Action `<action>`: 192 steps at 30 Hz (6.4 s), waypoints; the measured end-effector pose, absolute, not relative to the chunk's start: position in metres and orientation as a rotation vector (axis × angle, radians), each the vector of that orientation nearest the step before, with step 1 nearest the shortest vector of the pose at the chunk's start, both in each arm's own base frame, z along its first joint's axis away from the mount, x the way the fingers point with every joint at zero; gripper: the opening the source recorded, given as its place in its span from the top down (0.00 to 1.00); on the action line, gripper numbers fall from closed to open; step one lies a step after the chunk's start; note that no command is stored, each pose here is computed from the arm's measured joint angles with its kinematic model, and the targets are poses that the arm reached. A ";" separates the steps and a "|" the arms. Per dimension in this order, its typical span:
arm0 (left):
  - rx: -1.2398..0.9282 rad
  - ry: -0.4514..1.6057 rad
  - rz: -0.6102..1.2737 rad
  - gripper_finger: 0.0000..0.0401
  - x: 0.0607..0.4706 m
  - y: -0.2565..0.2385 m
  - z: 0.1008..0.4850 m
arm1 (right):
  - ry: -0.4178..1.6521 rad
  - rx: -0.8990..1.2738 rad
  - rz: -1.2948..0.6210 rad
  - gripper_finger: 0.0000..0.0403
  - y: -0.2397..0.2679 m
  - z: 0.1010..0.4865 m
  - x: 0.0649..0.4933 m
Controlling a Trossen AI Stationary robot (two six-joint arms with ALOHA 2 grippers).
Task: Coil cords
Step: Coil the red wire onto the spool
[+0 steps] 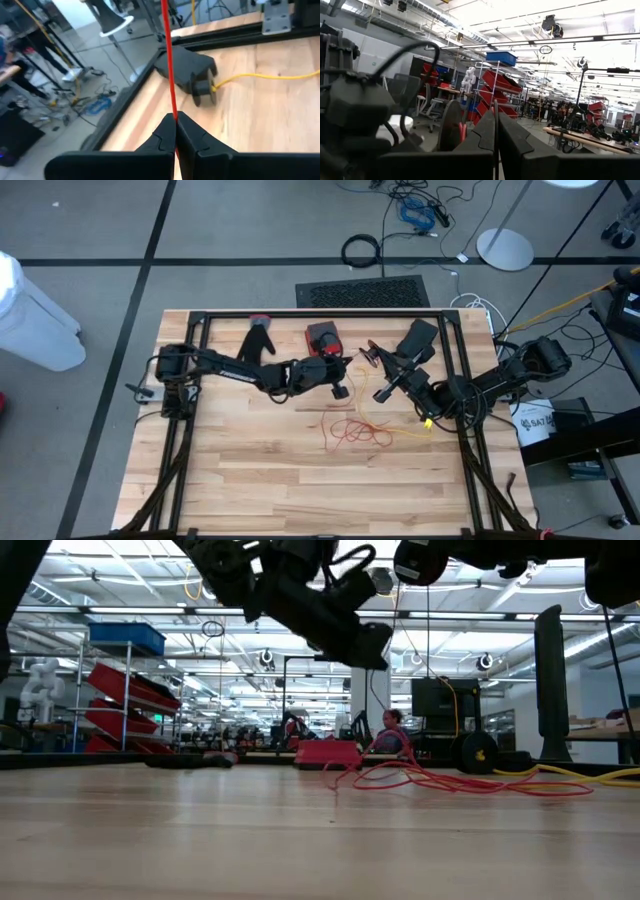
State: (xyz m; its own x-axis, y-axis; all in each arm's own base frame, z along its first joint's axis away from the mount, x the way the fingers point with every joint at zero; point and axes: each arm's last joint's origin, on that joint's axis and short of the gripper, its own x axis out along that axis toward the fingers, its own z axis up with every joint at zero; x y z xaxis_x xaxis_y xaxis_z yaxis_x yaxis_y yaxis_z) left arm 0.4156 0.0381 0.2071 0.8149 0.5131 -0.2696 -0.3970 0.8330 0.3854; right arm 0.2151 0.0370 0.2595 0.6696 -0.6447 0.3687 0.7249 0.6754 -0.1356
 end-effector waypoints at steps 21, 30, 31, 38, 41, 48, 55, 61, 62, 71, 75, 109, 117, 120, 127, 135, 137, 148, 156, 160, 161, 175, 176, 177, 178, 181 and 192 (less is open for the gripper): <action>0.186 0.380 0.359 1.00 0.428 0.030 0.185 | -0.214 -0.219 -0.830 1.00 0.008 0.243 0.229; 0.188 0.401 0.325 1.00 0.443 0.024 0.173 | -0.227 -0.194 -0.791 1.00 -0.002 0.237 0.235; 0.190 0.403 0.322 1.00 0.444 0.023 0.173 | -0.220 -0.197 -0.794 1.00 -0.003 0.236 0.236; 0.198 0.375 0.280 1.00 0.449 0.010 0.181 | -0.118 -0.222 -0.874 1.00 -0.018 0.218 0.244; 0.221 0.393 0.258 1.00 0.450 0.005 0.183 | -0.095 -0.213 -0.887 1.00 -0.022 0.210 0.247; 0.280 0.463 0.282 1.00 0.448 0.003 0.191 | -0.064 -0.214 -0.873 1.00 -0.024 0.199 0.252; 0.347 0.490 0.320 1.00 0.439 0.005 0.209 | -0.038 -0.227 -0.861 1.00 -0.024 0.196 0.253; 0.416 0.485 0.376 1.00 0.430 0.003 0.231 | -0.033 -0.230 -0.861 1.00 -0.024 0.196 0.253; 0.421 0.484 0.379 1.00 0.428 0.002 0.235 | -0.030 -0.231 -0.861 1.00 -0.024 0.195 0.253; 0.516 0.486 0.452 1.00 0.415 -0.001 0.261 | -0.012 -0.239 -0.859 1.00 -0.024 0.194 0.254; 0.540 0.489 0.491 1.00 0.406 0.001 0.274 | -0.001 -0.244 -0.858 1.00 -0.024 0.193 0.254; 0.291 0.517 0.455 1.00 0.380 0.063 0.247 | -0.123 -0.211 -0.675 1.00 -0.008 0.212 0.249; 0.284 0.545 0.410 1.00 0.397 0.058 0.215 | -0.177 -0.190 -0.637 1.00 -0.007 0.216 0.249; 0.258 0.509 0.376 1.00 0.403 0.053 0.210 | -0.183 -0.184 -0.649 1.00 -0.007 0.217 0.249; 0.251 0.434 0.335 1.00 0.410 0.042 0.210 | -0.179 -0.185 -0.690 1.00 -0.009 0.218 0.248; 0.235 0.371 0.315 1.00 0.414 0.030 0.217 | -0.152 -0.190 -0.728 1.00 -0.010 0.216 0.248; 0.226 0.361 0.314 1.00 0.414 0.029 0.219 | -0.126 -0.199 -0.755 1.00 -0.012 0.214 0.248; 0.202 0.336 0.334 1.00 0.416 0.027 0.224 | -0.043 -0.183 -0.797 1.00 -0.021 0.205 0.249; 0.200 0.329 0.319 1.00 0.418 0.027 0.227 | -0.013 -0.171 -0.777 1.00 -0.026 0.196 0.252; 0.202 0.327 0.319 1.00 0.420 0.027 0.232 | 0.004 -0.163 -0.771 1.00 -0.030 0.189 0.258; 0.206 0.334 0.319 1.00 0.420 0.027 0.233 | 0.010 -0.165 -0.771 1.00 -0.031 0.188 0.259; 0.310 0.481 0.400 0.98 0.411 0.034 0.246 | 0.117 -0.246 -0.756 1.00 -0.031 0.184 0.268; 0.312 0.492 0.400 0.97 0.409 0.035 0.248 | 0.121 -0.249 -0.747 1.00 -0.031 0.184 0.268; 0.312 0.497 0.400 0.97 0.407 0.035 0.250 | 0.122 -0.251 -0.742 1.00 -0.031 0.184 0.268; 0.313 0.500 0.403 0.97 0.405 0.036 0.253 | 0.125 -0.253 -0.737 1.00 -0.030 0.185 0.268; 0.316 0.521 0.412 0.97 0.398 0.039 0.260 | 0.131 -0.257 -0.729 1.00 -0.029 0.187 0.266; 0.311 0.641 0.423 0.97 0.382 0.058 0.263 | 0.151 -0.279 -0.660 1.00 -0.020 0.200 0.258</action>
State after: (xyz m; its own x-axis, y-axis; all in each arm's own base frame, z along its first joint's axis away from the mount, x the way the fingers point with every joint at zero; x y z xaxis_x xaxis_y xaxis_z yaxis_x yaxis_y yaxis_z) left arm 0.3821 0.0579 0.2626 0.7217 0.4702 -0.5079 -0.2822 0.8699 0.4045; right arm 0.2582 -0.0201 0.1998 0.7808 -0.6228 -0.0498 0.5824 0.7544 -0.3029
